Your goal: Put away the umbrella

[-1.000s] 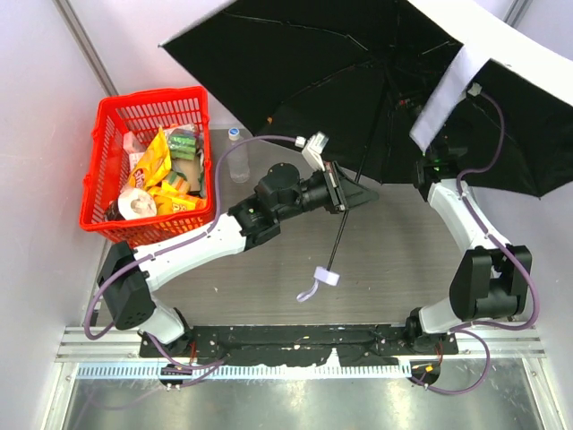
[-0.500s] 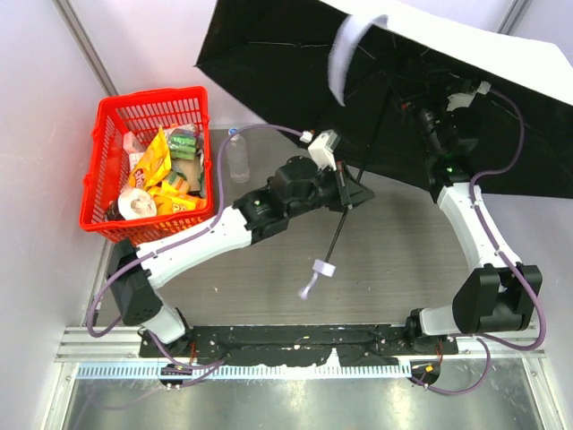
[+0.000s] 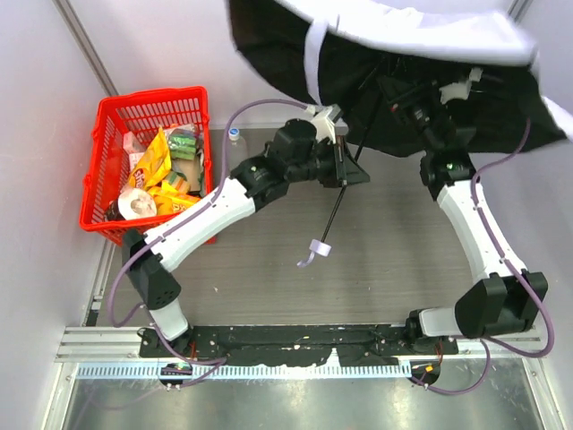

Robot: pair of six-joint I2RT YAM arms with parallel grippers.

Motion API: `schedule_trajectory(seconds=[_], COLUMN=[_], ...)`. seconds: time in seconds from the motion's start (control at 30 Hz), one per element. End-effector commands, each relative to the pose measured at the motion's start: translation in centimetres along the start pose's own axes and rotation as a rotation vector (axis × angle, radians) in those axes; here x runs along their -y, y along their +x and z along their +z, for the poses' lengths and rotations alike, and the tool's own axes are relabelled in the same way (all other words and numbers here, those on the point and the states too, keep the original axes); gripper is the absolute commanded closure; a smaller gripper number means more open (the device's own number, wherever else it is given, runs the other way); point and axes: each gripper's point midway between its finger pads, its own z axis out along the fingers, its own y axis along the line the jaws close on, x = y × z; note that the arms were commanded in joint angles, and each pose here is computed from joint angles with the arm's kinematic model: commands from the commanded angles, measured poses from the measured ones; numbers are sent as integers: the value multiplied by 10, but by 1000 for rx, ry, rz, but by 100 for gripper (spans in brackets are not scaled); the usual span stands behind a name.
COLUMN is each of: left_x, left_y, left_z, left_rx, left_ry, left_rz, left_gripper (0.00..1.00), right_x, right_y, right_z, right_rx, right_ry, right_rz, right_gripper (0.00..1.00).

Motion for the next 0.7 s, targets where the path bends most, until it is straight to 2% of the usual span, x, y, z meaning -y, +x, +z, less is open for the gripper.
schedule_trajectory(seconds=[0.0,0.03,0.07,0.17,0.27,0.37,0.47,0.53,0.6,0.67], left_x=[37,37,33,21,7,-9,-22,-26,-26,-25], left_y=[-101,-100,-99,-86,-49,-1,53,75,84,86], left_z=[-6,-2,3,3,-13,-35,-51,-57,-56,-49], left_rx=[196,173,158,119,56,28,-31,-51,-44,-55], left_ry=[154,150,139,111,83,45,-11,-30,3,16], left_rz=[1,0,2,1,-11,-33,-15,-13,-37,-54], left_gripper=[100,100,100,99,69,44,38,32,29,32], right_x=[-42,-52,-43,-43,-32,-55,-62,-61,-63,-61], right_y=[108,111,137,131,84,55,49,51,55,62], right_z=[-63,-75,-83,-86,-72,-64,-58,-55,-54,-56], right_rx=[-286,-278,-324,-257,-160,-108,-76,-82,-85,-87], right_ry=[-246,-283,-254,-232,-211,-281,-309,-304,-320,-332], right_rz=[71,79,72,24,18,60,80,71,74,72], right_gripper=[100,100,100,100,100,100,100,100,100,100])
